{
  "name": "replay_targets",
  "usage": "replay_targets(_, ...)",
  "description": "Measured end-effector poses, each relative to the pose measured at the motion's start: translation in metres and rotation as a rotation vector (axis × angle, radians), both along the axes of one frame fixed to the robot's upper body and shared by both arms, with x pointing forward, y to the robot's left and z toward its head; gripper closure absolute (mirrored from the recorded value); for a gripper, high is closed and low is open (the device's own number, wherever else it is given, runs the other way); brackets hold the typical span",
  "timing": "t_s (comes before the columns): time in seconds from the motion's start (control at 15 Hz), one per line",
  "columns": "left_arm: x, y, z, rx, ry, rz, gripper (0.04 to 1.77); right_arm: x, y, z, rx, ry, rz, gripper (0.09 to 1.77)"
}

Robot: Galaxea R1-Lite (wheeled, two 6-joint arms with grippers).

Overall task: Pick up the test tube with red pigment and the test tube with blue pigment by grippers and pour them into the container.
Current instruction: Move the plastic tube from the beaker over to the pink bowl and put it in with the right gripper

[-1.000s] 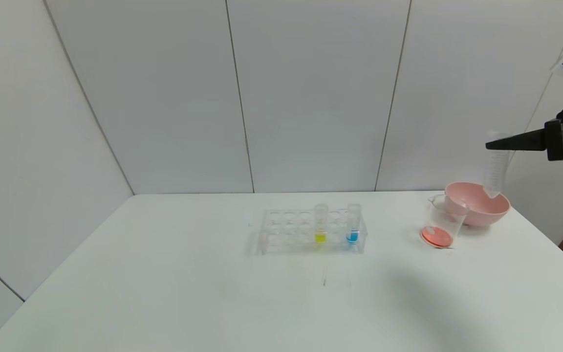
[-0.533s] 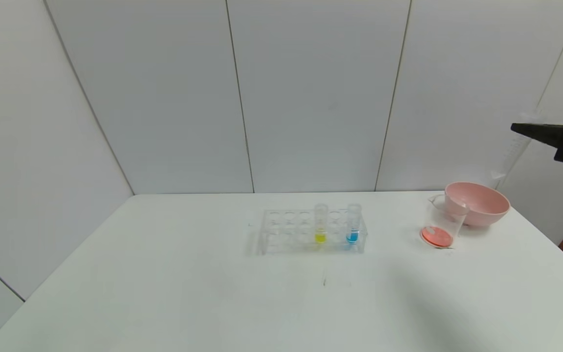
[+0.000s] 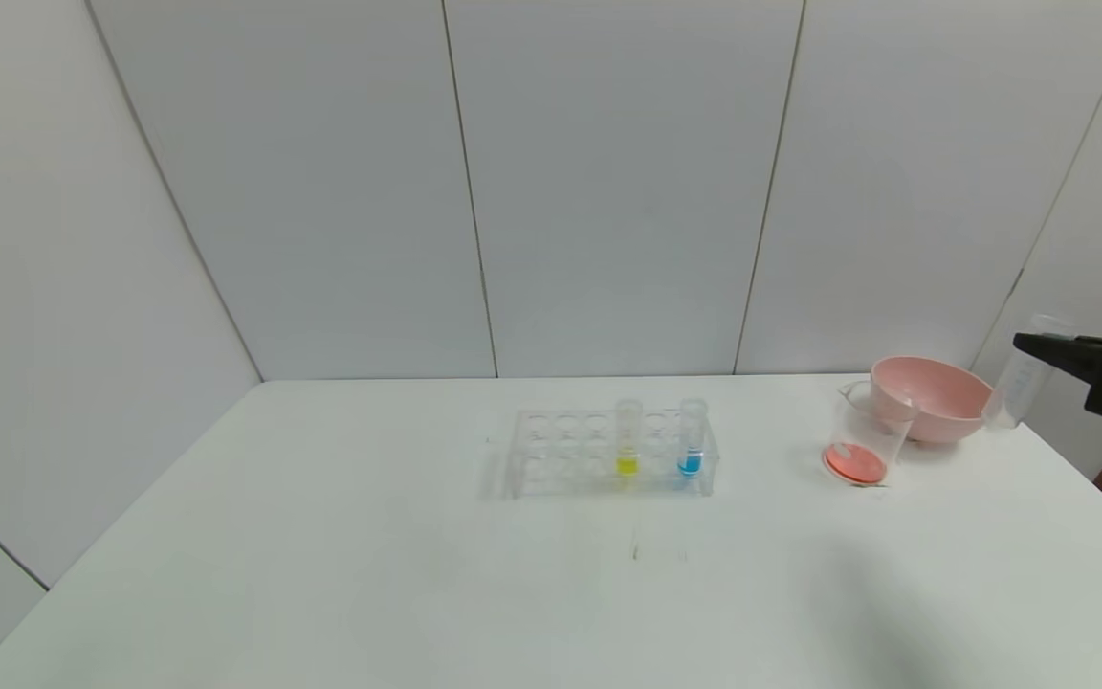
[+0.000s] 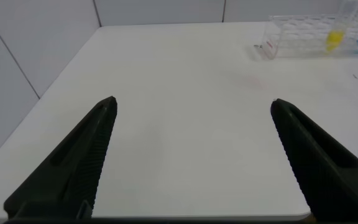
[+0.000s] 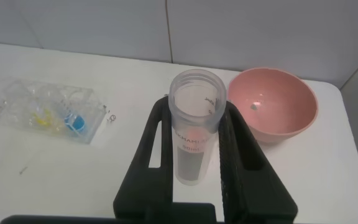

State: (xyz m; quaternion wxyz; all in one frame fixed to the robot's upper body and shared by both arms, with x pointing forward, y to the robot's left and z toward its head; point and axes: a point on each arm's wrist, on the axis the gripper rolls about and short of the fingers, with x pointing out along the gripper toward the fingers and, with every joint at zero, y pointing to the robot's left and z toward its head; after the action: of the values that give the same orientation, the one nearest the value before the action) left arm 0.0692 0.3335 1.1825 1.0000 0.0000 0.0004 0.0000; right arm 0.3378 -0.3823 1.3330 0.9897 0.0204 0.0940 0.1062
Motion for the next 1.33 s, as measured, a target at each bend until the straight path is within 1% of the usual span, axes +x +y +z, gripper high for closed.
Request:
replay_targets(0.2, 0.0, 0.0, 0.0, 0.0, 0.0, 0.0, 0.05, 0.005, -0.007, -0.002, -0.032, 0.001, -0.016, 1.37)
replay_targets(0.33, 0.0, 0.0, 0.0, 0.0, 0.0, 0.0, 0.05, 0.017, -0.015, -0.006, -0.041, 0.007, -0.033, 1.37)
replay_targets(0.4, 0.0, 0.0, 0.0, 0.0, 0.0, 0.0, 0.05, 0.026, -0.02, -0.007, -0.044, -0.005, -0.042, 1.37)
replay_targets(0.53, 0.0, 0.0, 0.0, 0.0, 0.0, 0.0, 0.05, 0.051, -0.033, -0.011, -0.057, -0.066, -0.062, 1.37)
replay_targets(0.73, 0.0, 0.0, 0.0, 0.0, 0.0, 0.0, 0.05, 0.098, -0.051, -0.022, -0.066, -0.115, -0.084, 1.37)
replay_targets(0.93, 0.0, 0.0, 0.0, 0.0, 0.0, 0.0, 0.05, 0.142, -0.063, -0.037, -0.07, -0.098, -0.14, 1.37)
replay_targets(1.07, 0.0, 0.0, 0.0, 0.0, 0.0, 0.0, 0.05, 0.165, -0.069, -0.05, -0.072, -0.089, -0.163, 1.37)
replay_targets(1.2, 0.0, 0.0, 0.0, 0.0, 0.0, 0.0, 0.05, 0.178, -0.075, -0.062, -0.07, -0.077, -0.173, 1.37)
replay_targets(1.33, 0.0, 0.0, 0.0, 0.0, 0.0, 0.0, 0.05, 0.185, -0.079, -0.072, -0.068, -0.064, -0.177, 1.37)
